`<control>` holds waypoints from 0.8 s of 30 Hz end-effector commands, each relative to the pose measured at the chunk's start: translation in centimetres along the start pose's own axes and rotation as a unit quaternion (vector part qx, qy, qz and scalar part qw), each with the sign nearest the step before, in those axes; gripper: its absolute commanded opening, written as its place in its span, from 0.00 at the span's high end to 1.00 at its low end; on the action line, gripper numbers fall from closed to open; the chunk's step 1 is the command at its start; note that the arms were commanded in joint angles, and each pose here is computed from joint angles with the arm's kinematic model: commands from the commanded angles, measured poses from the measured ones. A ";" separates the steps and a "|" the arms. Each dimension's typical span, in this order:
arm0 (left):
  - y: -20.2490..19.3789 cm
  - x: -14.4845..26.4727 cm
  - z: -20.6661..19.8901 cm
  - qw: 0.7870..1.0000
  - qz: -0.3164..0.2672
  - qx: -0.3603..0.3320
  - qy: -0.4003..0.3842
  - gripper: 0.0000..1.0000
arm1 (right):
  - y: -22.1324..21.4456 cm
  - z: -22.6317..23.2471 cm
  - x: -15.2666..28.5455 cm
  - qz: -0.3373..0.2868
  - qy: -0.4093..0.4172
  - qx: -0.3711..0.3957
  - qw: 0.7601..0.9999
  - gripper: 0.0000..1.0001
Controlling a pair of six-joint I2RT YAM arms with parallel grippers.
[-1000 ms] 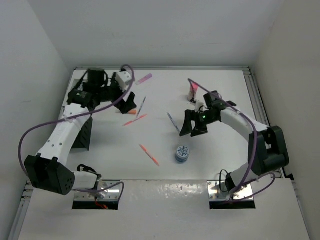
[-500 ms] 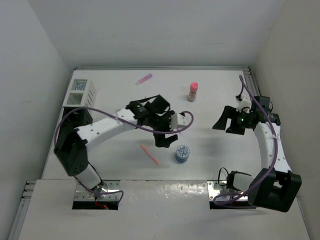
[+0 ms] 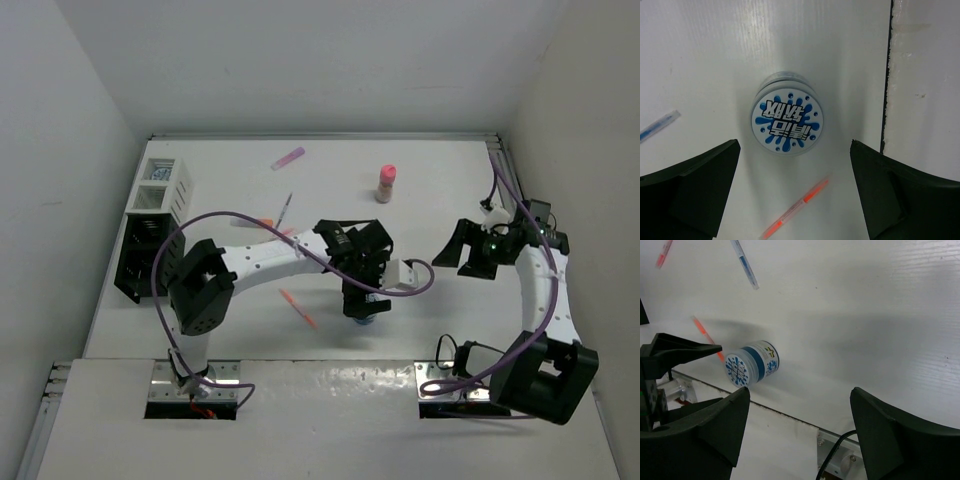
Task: Sort the stationery into containers
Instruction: Pick up the stationery from the center of the board.
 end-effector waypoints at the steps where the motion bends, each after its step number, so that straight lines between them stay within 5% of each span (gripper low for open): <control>1: 1.6 -0.1 -0.4 1.000 -0.017 -0.007 0.001 0.01 | 0.8 0.3 0.6 -0.013 0.014 0.018 1.000 0.20; 13: 1.3 -3.2 1.1 0.999 0.005 0.000 0.051 0.03 | 1.0 -0.4 1.2 -0.029 0.007 0.006 1.000 0.20; 19: 0.8 -3.4 1.6 0.998 0.006 0.005 0.062 0.24 | 0.9 -0.6 1.2 -0.029 0.007 0.006 1.000 0.20; 24: 0.3 -2.6 2.2 0.998 -0.004 0.023 0.066 0.53 | 0.7 -0.8 1.0 -0.025 0.007 0.004 1.000 0.20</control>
Point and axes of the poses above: each gripper's point midway between its finger pads, its own x axis back along the fingers, its own z axis along the line the jaws close on, y = z × x, the point moved 9 cm from there along x, back along the fingers
